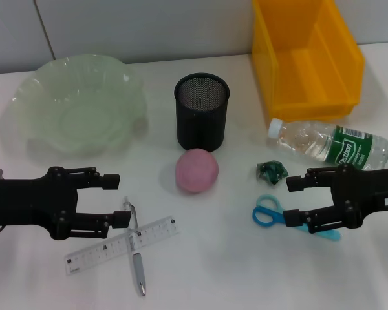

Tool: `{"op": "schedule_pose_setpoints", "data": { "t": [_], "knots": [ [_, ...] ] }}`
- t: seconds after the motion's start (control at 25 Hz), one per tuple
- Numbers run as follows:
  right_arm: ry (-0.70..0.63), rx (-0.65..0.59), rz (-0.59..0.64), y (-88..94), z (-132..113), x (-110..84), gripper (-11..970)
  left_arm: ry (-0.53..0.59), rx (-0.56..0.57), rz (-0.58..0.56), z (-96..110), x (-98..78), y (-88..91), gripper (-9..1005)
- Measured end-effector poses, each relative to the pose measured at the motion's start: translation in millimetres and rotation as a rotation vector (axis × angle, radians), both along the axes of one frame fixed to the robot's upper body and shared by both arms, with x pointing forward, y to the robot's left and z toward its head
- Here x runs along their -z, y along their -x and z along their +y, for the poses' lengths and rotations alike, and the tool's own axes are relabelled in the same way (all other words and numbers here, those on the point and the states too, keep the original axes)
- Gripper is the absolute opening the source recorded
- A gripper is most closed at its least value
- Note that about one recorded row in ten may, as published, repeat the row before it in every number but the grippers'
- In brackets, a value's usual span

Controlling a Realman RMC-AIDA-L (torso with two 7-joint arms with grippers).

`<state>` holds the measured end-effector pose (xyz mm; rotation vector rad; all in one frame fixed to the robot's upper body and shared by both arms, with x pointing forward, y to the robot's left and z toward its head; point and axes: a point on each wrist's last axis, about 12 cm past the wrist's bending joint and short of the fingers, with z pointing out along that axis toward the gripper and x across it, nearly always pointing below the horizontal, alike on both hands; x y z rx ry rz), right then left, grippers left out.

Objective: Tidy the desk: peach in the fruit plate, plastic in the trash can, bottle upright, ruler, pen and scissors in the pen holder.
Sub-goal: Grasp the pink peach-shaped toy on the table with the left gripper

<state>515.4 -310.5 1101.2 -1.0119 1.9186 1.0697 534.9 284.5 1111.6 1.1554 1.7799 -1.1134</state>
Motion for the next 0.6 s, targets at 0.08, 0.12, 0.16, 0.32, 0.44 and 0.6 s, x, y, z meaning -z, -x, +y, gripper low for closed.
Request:
{"op": "schedule_pose_setpoints", "data": {
  "t": [0.08,0.12,0.16,0.32,0.44,0.6],
  "knots": [
    [0.0,0.0,0.0,0.0,0.1,0.2,815,0.0,0.001,0.0,0.0,-0.1,0.1,799],
    [0.0,0.001,0.0,0.0,0.1,0.2,814,0.001,0.002,0.0,0.0,-0.1,0.2,799],
    [0.0,0.001,0.001,0.0,0.1,0.3,814,0.001,0.002,0.0,-0.1,-0.1,0.2,798],
    [-0.001,0.004,0.003,0.8,-0.5,0.9,811,0.002,0.003,0.001,-0.1,-0.1,0.4,797],
    [0.0,0.006,0.004,1.4,-1.5,1.1,809,0.002,0.004,0.002,-0.2,-0.2,0.6,796],
    [0.002,0.008,0.005,2.0,-3.0,1.1,807,0.003,0.005,0.002,-0.2,-0.1,0.7,794]
  ]
}}
